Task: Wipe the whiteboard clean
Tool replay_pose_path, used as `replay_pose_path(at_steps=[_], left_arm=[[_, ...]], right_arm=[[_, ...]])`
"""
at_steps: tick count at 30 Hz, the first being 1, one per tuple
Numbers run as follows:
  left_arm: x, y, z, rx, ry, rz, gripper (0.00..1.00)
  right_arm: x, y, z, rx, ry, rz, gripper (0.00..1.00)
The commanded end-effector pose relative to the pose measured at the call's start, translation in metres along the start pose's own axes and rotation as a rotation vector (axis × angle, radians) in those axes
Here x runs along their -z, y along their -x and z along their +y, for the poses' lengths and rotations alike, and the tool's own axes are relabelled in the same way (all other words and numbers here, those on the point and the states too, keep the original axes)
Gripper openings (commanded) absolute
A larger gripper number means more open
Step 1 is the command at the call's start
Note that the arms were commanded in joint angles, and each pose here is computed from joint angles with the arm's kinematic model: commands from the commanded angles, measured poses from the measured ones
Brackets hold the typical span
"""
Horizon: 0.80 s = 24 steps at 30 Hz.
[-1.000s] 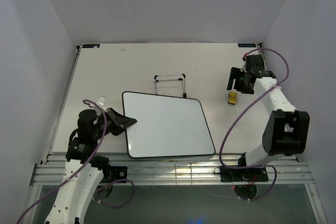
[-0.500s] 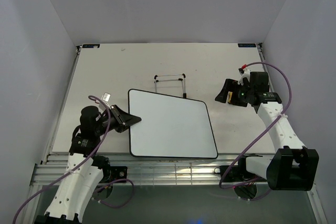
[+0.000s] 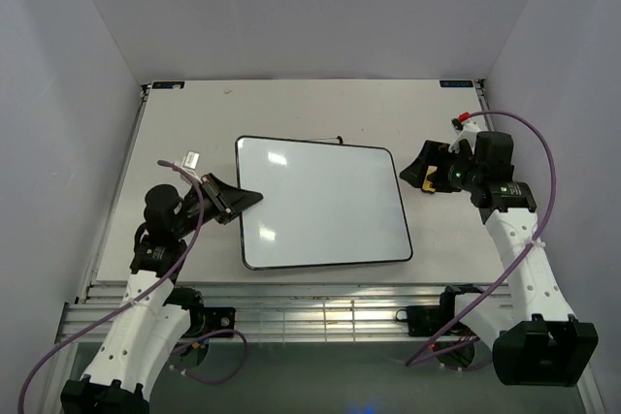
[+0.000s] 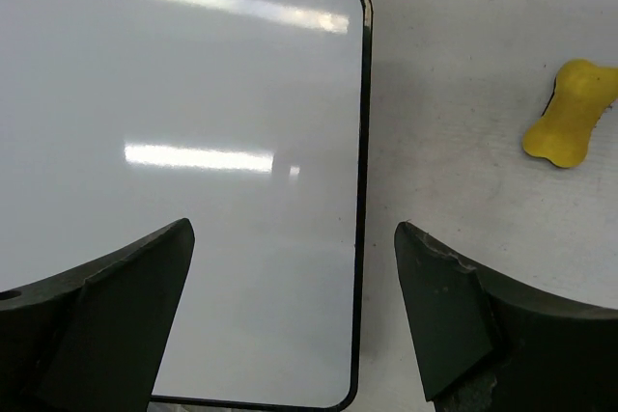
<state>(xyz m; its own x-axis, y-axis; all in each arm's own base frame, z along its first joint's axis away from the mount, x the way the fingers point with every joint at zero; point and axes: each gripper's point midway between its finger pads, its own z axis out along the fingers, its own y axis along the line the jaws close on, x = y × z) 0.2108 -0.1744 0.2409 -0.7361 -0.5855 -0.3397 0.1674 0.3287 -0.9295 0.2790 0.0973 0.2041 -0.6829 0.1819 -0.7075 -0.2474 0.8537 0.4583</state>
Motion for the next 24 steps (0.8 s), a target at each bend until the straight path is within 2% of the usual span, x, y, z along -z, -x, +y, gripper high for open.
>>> replay_pose_path(at_steps=[1, 5, 9, 16, 24], left_arm=[[0.013, 0.026, -0.094, -0.187, -0.306, -0.090, 0.00], [0.009, 0.048, -0.119, -0.321, -0.361, -0.160, 0.00], [-0.010, 0.069, -0.125, -0.435, -0.385, -0.180, 0.00], [-0.067, 0.100, -0.099, -0.473, -0.410, -0.138, 0.00], [-0.099, 0.127, -0.104, -0.562, -0.514, -0.135, 0.00]], right_arm=[[0.027, 0.036, 0.020, 0.081, 0.013, -0.134, 0.90], [0.042, 0.045, 0.032, 0.109, 0.036, -0.189, 0.90], [0.052, 0.045, 0.047, 0.123, 0.092, -0.203, 0.90], [0.087, 0.056, 0.058, 0.183, 0.044, -0.264, 0.90], [0.089, 0.046, 0.063, 0.193, 0.082, -0.245, 0.90]])
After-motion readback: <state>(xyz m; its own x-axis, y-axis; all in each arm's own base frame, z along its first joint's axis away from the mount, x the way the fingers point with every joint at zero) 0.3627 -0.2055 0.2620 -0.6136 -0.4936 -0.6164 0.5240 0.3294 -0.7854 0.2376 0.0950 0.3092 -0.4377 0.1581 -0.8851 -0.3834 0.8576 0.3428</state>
